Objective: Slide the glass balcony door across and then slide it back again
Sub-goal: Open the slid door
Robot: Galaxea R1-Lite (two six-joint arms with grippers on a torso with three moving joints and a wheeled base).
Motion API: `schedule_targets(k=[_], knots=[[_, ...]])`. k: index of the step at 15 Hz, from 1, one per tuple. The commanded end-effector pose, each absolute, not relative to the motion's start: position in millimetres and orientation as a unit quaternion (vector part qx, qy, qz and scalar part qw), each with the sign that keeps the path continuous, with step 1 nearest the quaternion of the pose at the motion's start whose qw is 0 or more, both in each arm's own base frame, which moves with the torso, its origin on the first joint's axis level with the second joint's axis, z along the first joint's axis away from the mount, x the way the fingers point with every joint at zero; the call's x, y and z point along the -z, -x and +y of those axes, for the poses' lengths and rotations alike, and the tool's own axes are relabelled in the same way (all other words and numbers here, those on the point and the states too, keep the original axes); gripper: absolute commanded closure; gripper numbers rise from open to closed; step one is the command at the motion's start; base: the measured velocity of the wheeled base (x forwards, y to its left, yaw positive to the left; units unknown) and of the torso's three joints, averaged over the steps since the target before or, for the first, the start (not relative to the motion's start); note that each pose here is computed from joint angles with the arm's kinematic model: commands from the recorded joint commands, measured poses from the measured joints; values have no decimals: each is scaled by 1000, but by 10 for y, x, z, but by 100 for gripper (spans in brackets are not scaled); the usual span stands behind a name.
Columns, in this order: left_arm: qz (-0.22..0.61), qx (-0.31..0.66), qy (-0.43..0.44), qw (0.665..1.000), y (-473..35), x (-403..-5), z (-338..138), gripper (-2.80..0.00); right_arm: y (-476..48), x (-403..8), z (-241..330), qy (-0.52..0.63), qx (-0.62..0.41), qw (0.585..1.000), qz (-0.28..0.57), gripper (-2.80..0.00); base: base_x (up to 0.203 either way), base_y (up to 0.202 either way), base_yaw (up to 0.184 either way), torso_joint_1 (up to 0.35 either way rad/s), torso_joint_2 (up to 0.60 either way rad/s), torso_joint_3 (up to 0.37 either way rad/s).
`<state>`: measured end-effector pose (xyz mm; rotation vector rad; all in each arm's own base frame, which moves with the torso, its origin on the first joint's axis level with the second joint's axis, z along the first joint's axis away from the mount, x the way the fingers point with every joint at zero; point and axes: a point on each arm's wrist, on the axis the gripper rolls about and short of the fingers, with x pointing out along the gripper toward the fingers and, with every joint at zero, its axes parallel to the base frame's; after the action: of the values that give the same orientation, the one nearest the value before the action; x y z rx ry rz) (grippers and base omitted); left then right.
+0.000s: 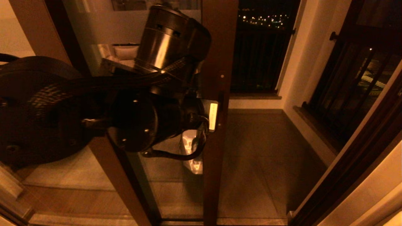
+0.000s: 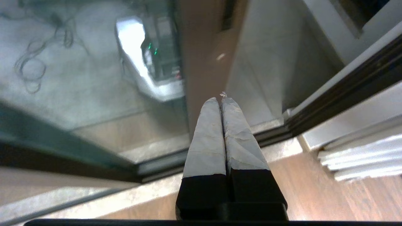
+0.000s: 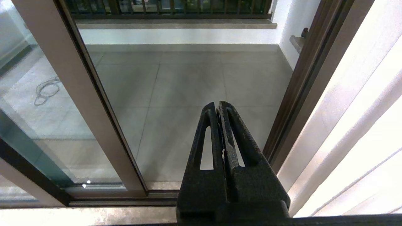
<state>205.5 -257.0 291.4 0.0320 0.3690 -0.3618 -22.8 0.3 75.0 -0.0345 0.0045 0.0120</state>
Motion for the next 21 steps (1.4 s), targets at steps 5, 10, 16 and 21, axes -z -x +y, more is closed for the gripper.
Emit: schedule_targets(k=[5,10,16,21], knots=[[160,192,-3,968,-2461,-2544,-3299,0,228,-750,3,18,-6,1000,2,0,0,0,0,0,0,0],[126,203,11,971,-2764,-2229,-3743,0,228,-750,3,18,-6,1000,2,0,0,0,0,0,0,0],[72,184,0,980,-3153,-2104,-3808,0,228,-750,3,18,-6,1000,2,0,0,0,0,0,0,0],[61,146,4,987,-3426,-2154,-3548,0,228,-750,3,18,-6,1000,2,0,0,0,0,0,0,0]])
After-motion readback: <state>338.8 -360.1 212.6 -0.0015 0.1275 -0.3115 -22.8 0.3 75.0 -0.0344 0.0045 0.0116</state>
